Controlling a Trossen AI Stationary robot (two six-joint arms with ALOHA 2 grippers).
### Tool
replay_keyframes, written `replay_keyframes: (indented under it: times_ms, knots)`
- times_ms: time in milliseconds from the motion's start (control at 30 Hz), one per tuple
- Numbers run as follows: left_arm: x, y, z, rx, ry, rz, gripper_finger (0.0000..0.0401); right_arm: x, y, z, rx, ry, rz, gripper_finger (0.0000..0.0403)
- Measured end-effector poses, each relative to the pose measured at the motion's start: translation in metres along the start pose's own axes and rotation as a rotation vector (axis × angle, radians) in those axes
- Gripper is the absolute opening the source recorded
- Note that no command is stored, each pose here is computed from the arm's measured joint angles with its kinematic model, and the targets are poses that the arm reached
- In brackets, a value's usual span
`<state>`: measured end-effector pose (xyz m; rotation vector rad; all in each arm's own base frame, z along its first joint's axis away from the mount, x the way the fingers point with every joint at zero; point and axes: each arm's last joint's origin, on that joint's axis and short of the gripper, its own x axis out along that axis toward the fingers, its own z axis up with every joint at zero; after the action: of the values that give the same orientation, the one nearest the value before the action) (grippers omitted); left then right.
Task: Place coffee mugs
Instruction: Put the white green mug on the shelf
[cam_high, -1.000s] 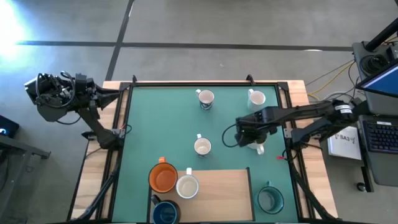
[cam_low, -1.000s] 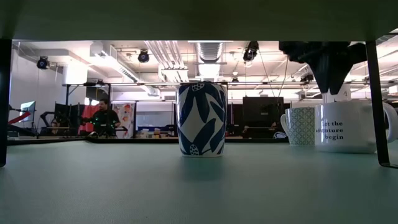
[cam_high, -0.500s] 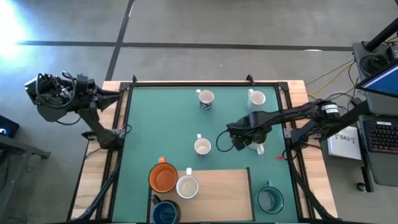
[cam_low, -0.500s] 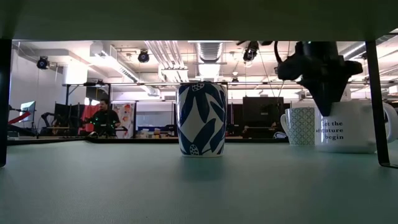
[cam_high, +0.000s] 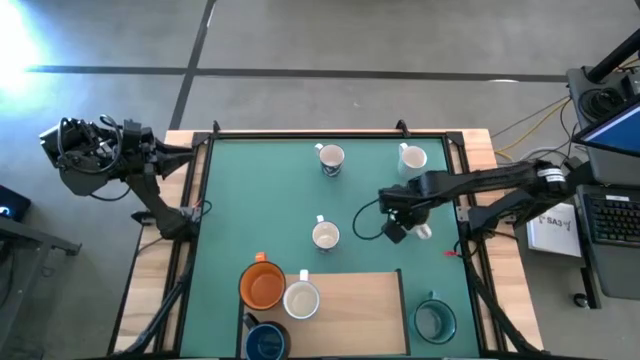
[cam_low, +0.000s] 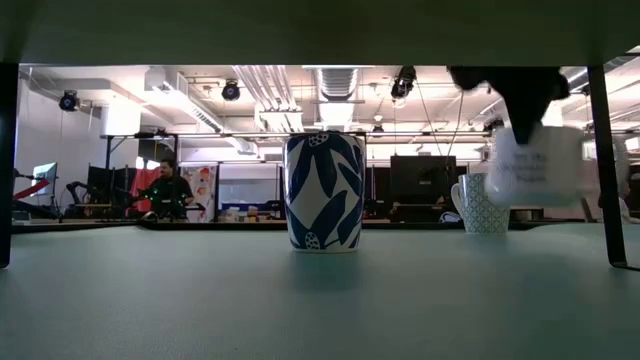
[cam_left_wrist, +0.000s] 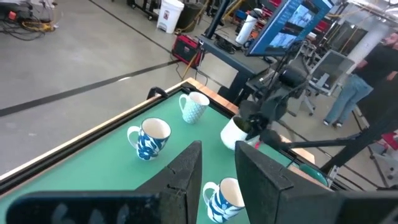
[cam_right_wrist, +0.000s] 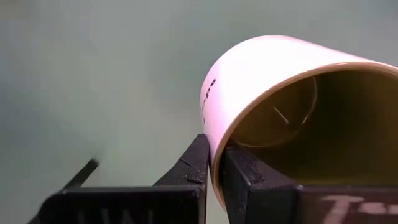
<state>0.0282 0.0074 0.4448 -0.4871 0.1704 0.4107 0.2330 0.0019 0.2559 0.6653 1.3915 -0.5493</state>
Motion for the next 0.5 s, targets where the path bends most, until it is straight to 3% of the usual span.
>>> replay_keyframes:
  times_ms: [233, 500]
  knots:
    - [0.000, 0.001, 0.002, -0.046, -0.082, 0.041, 0.0079, -0.062, 0.011, 0.003, -0.205, -0.161, 0.185, 0.0010]
    - [0.000, 0.002, 0.003, -0.145, -0.108, 0.048, 0.0079, -0.112, 0.055, -0.005, -0.529, -0.230, 0.283, 0.0011]
